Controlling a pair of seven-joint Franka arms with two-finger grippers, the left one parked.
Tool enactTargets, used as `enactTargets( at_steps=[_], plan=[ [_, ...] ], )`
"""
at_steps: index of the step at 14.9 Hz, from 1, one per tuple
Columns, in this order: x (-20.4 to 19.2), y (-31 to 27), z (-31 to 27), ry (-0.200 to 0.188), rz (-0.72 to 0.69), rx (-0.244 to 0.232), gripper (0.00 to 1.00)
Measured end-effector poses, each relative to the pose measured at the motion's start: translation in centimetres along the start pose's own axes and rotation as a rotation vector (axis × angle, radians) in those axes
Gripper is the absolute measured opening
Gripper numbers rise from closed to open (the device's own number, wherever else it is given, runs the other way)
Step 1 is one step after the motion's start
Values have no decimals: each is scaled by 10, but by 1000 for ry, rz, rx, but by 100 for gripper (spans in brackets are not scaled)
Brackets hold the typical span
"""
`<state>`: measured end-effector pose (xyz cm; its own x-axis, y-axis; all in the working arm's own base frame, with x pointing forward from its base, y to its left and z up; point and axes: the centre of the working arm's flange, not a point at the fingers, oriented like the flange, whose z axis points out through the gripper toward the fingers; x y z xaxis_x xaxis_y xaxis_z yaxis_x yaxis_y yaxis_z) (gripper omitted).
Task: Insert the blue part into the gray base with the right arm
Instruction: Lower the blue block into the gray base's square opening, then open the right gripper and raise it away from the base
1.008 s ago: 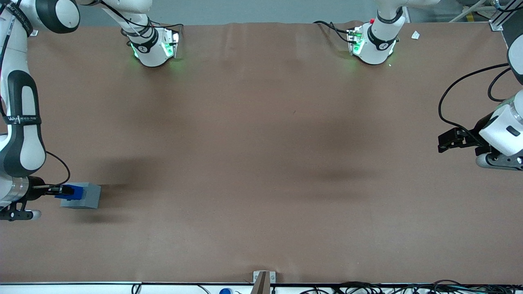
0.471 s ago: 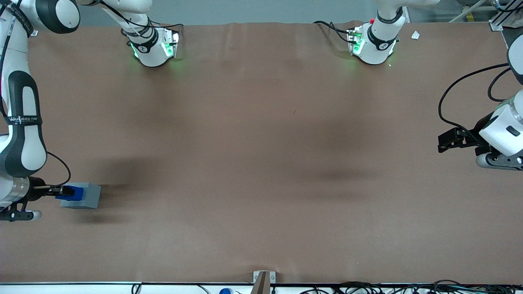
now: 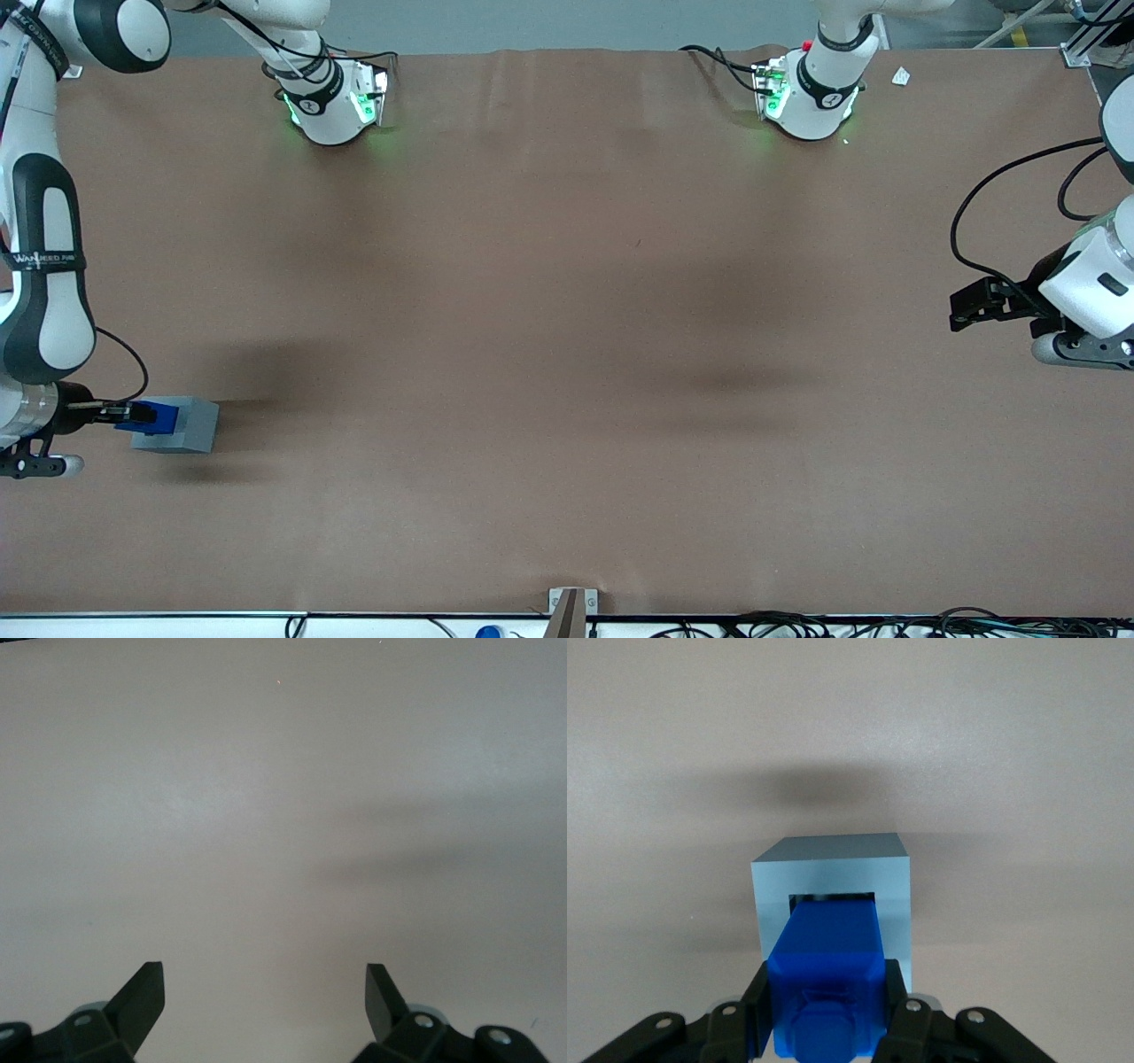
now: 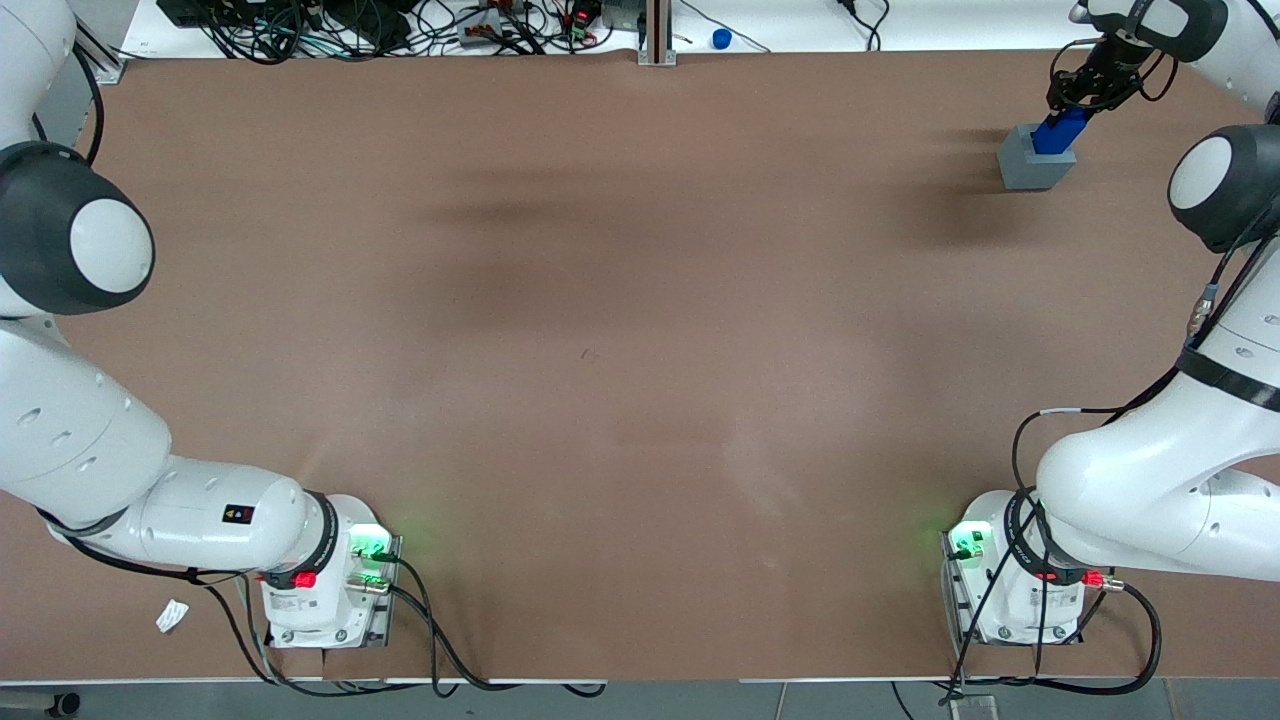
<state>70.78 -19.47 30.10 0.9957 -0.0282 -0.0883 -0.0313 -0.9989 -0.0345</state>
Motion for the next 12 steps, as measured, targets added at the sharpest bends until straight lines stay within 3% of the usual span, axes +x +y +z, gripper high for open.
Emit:
enactTargets(
  at_steps=[10,12],
  plan=[
    [4,-1,12,12,-1,2,51],
    [4,2,12,21,16,24,64]
  ],
)
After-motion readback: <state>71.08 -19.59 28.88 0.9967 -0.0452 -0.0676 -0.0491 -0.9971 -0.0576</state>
